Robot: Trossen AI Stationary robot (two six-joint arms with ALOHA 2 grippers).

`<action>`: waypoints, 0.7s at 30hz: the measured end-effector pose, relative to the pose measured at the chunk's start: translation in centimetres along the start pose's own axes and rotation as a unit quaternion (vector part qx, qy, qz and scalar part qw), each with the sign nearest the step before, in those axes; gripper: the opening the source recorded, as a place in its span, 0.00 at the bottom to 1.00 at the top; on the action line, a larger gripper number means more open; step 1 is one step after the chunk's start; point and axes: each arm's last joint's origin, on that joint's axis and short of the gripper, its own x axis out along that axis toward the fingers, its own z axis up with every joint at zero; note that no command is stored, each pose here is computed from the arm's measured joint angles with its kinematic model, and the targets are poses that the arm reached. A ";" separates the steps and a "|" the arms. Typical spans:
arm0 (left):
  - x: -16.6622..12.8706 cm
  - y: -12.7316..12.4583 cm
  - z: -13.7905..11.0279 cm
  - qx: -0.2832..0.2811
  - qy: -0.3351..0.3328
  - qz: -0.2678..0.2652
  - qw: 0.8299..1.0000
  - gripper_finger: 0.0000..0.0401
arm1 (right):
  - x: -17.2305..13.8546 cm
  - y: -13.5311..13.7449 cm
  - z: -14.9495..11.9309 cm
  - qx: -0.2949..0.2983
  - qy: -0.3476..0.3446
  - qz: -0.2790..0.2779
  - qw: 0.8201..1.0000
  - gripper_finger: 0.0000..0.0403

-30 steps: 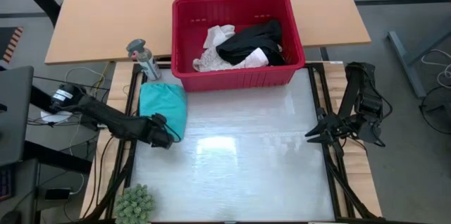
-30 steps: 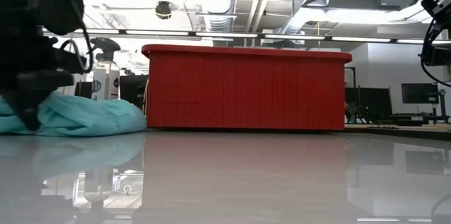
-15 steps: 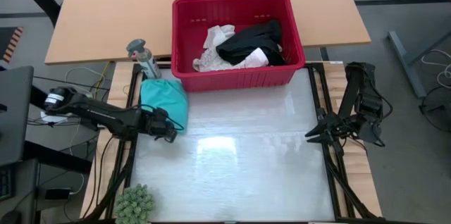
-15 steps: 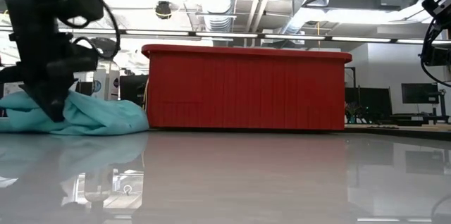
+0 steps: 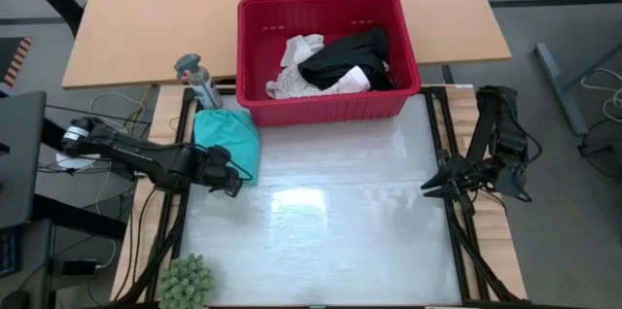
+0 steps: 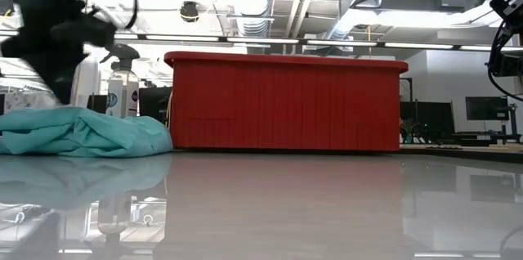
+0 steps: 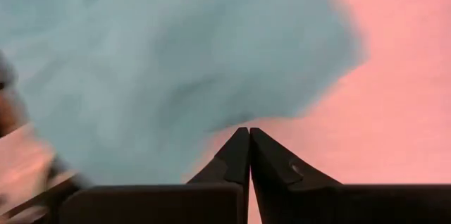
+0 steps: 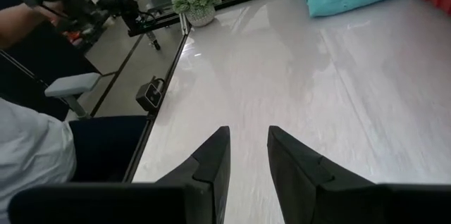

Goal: Fold laundry
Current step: Fold the white underwear

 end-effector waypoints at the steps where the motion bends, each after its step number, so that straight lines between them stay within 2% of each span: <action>1: -0.5 -0.7 0.4 0.003 -0.016 -0.028 0.999 0.00 | 0.0 0.0 0.0 -0.002 -0.004 -0.003 1.000 0.30; 3: -1.7 -2.1 1.2 0.009 -0.068 -0.080 0.994 0.00 | 0.0 -0.1 0.2 -0.001 -0.026 -0.021 0.999 0.30; 5: -3.3 -3.4 2.4 0.014 -0.159 -0.115 0.980 0.00 | 0.1 -0.2 0.4 -0.008 -0.061 -0.054 0.997 0.30; 8: -6.4 -5.1 4.4 0.030 -0.315 -0.140 0.938 0.00 | 0.2 -0.5 1.0 -0.039 -0.130 -0.137 0.981 0.30; 10: -8.5 -6.0 5.9 0.060 -0.388 -0.146 0.908 0.00 | 0.1 -0.7 1.7 -0.021 -0.191 -0.197 0.962 0.30; 13: -11.2 -6.5 8.1 0.088 -0.465 -0.156 0.867 0.00 | -0.6 -0.8 3.5 0.016 -0.247 -0.256 0.934 0.30; 15: -12.0 -6.4 9.4 0.098 -0.498 -0.146 0.849 0.01 | -0.9 -0.6 4.9 0.013 -0.258 -0.285 0.923 0.30; 17: -12.1 -5.9 10.6 0.105 -0.513 -0.129 0.842 0.02 | -1.3 -0.5 6.4 0.006 -0.270 -0.322 0.907 0.30; 21: -11.0 -4.8 13.0 0.103 -0.512 -0.099 0.847 0.07 | -2.6 -0.9 9.0 -0.018 -0.281 -0.420 0.863 0.30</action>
